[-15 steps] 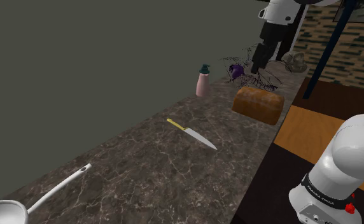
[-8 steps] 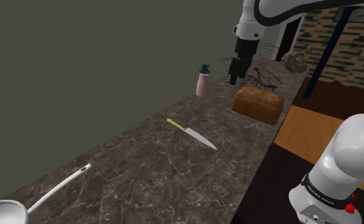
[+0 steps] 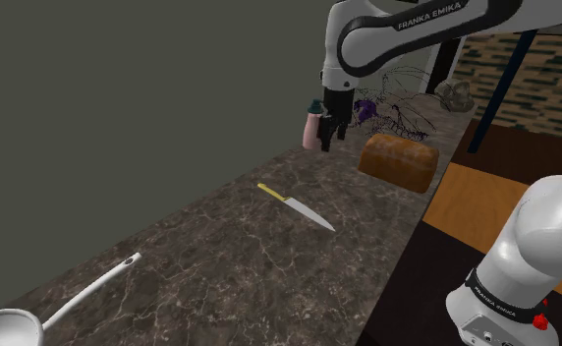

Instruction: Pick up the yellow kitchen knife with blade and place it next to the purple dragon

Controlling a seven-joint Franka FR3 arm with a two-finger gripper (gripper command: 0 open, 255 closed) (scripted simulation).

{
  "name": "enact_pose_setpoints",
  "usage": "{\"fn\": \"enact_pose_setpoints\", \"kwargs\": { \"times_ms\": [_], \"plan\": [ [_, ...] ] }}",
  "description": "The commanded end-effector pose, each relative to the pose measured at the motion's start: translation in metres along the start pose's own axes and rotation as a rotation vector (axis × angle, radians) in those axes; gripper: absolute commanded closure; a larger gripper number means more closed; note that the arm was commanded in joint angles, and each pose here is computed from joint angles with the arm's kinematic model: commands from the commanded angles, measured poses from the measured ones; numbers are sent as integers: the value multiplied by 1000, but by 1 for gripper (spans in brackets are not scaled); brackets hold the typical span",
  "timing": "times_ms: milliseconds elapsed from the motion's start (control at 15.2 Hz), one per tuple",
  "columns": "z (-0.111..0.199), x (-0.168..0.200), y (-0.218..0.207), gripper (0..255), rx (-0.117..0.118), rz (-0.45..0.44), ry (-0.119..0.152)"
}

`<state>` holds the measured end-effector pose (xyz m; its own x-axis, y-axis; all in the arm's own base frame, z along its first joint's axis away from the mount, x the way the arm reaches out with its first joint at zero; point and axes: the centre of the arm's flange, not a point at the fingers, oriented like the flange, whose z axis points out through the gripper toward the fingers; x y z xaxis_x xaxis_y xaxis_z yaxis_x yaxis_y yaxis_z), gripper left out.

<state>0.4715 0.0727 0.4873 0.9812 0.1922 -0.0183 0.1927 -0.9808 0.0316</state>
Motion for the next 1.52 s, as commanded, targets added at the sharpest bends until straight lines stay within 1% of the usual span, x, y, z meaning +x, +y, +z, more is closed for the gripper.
{"fn": "enact_pose_setpoints", "kwargs": {
  "times_ms": [0,990,1056,1452],
  "plan": [
    [16,21,-12,0,-4,-10,-17],
    [159,158,-95,0,-39,-87,-148],
    [160,159,-95,0,-40,-88,-149],
    [192,154,-94,0,-40,-88,-149]
  ]
}}
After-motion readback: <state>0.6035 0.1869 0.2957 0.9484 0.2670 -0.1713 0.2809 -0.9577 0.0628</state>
